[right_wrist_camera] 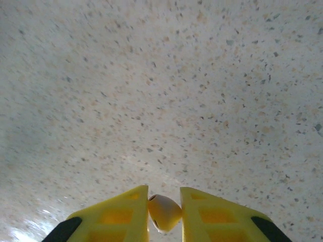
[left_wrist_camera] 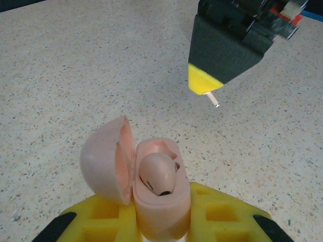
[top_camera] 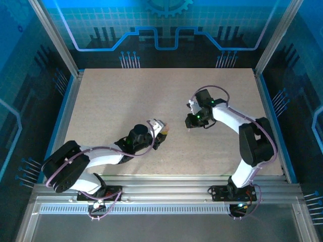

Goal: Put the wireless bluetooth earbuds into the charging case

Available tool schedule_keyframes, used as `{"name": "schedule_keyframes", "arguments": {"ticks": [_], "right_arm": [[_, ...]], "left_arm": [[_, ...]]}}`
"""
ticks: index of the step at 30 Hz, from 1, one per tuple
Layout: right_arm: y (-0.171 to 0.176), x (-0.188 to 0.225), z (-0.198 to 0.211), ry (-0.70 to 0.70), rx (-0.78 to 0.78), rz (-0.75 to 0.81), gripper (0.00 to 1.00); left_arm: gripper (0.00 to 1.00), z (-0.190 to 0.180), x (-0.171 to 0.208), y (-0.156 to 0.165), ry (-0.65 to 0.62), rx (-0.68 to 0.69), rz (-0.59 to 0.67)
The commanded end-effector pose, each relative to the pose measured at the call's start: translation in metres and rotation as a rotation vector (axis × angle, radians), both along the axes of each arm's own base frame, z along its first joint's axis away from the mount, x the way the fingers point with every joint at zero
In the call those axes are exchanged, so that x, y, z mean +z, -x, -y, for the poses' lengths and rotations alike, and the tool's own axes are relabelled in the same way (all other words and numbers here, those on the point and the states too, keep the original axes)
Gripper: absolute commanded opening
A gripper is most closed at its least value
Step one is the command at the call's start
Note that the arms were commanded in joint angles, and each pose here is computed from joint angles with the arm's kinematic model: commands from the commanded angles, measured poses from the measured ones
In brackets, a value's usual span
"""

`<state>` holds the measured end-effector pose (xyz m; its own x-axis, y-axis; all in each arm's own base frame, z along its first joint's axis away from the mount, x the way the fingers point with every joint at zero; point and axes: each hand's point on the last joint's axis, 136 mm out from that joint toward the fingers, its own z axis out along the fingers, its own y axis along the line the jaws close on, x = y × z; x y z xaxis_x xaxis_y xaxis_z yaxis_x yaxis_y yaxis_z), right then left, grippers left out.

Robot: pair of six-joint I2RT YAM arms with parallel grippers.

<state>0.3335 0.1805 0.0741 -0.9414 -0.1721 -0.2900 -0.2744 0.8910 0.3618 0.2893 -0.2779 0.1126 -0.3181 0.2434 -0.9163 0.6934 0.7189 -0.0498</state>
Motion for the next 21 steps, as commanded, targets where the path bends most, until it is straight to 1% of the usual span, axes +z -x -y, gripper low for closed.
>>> {"name": "schedule_keyframes", "arguments": {"ticks": [1,4,7,14,16,17,21], "right_arm": [[-0.007,0.025,-0.008,-0.095,-0.089,0.071,0.2],[-0.003,0.037,-0.008,-0.093,-0.127,0.13,0.2],[0.002,0.051,-0.013,-0.123,-0.156,0.187,0.21],[0.015,0.073,-0.024,-0.171,-0.233,0.294,0.21],[0.015,0.085,-0.029,-0.191,-0.242,0.34,0.21],[0.02,0.078,-0.028,-0.183,-0.245,0.34,0.22],[0.022,0.086,-0.034,-0.216,-0.251,0.38,0.23]], "left_arm": [[0.13,0.012,0.02,-0.013,0.059,0.021,0.065],[0.12,0.017,0.015,-0.015,0.059,0.018,0.081],[0.12,0.022,0.01,-0.016,0.065,0.008,0.098],[0.12,0.032,0.01,-0.015,0.078,-0.013,0.138],[0.13,0.034,0.01,-0.015,0.08,-0.018,0.141],[0.12,0.034,0.011,-0.015,0.083,-0.017,0.145],[0.12,0.036,0.013,-0.015,0.093,-0.019,0.149]]}}
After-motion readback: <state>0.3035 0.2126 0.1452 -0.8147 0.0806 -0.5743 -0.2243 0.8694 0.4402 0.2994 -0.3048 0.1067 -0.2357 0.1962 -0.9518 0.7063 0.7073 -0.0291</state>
